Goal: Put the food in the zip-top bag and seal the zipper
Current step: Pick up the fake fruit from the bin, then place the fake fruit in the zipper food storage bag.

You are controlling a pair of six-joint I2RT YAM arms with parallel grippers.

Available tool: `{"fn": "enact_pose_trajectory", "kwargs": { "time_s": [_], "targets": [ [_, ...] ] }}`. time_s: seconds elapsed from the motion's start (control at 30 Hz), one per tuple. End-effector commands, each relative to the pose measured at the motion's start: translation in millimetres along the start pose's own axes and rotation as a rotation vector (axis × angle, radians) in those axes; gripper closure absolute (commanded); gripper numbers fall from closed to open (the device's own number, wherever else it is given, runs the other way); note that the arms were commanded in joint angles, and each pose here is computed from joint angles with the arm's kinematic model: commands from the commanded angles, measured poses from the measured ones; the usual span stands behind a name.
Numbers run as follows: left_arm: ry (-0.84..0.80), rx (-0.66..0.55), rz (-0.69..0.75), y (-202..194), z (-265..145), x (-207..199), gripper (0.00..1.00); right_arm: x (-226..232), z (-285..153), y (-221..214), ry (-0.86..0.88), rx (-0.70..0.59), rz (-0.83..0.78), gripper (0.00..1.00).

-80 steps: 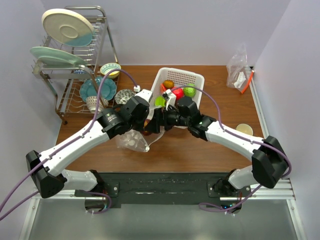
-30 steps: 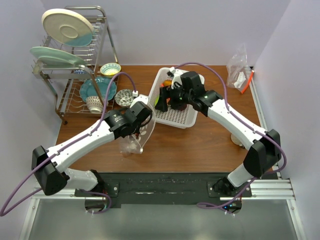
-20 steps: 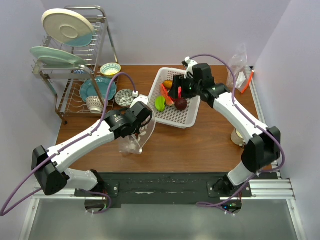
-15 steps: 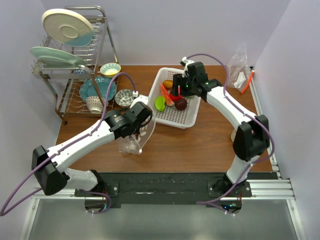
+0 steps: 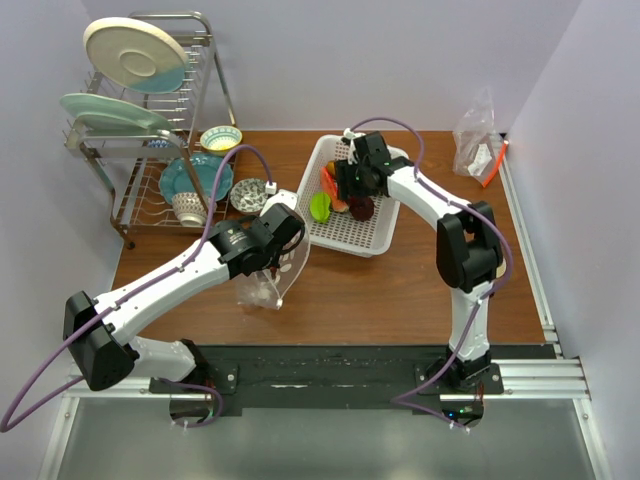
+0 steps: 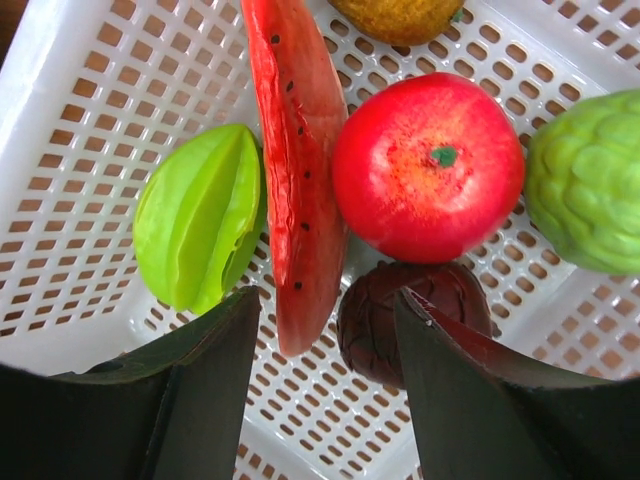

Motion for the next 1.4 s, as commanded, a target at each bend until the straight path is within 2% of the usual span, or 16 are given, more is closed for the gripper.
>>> {"fn": "enact_pose_trajectory", "kwargs": {
  "time_s": [0.0,0.13,0.2,0.23,0.27,0.4,0.6,0.77,1.37],
  "targets": [
    [-0.001,-0.038,-0.025,11,-5,3,1.00,13,10,7,0.066,-0.016,-0.031,0.41],
    [-0.002,-0.039,-0.028,11,-5,3,1.00,16,22,-7,0.063,0.013,-0.043,0.43],
    [-0.003,-0.040,-0.030,11,-6,3,1.00,12,25,-10,0.015,0.018,-0.051,0.50],
    [-0.005,-0.039,-0.030,11,-6,3,1.00,10,28,-13,-0.002,0.027,-0.053,0.67],
    [-0.005,-0.039,-0.030,11,-6,3,1.00,9,27,-12,-0.014,0.027,-0.054,0.74],
    [-0.008,-0.037,-0.034,10,-6,3,1.00,12,12,-3,-0.013,-0.010,-0.053,0.82],
    [-0.015,-0.038,-0.037,11,-5,1,1.00,32,-47,19,0.086,-0.081,-0.035,0.85],
    [-0.016,-0.041,-0.039,12,-4,0,1.00,48,-100,13,0.199,-0.106,-0.004,0.86],
    [-0.040,-0.034,-0.058,11,0,-7,1.00,108,-210,-92,0.556,0.048,-0.017,0.86]
  ]
}}
Point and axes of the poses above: each gripper's point midway between its finger pads, its own z axis out along the fingers, its own x axis along the line the jaws close on, y = z × x, the point moved 4 cm from there along -z, back along the fingers, and after that the axes turned 4 degrees about z, right-handed, at the moved point
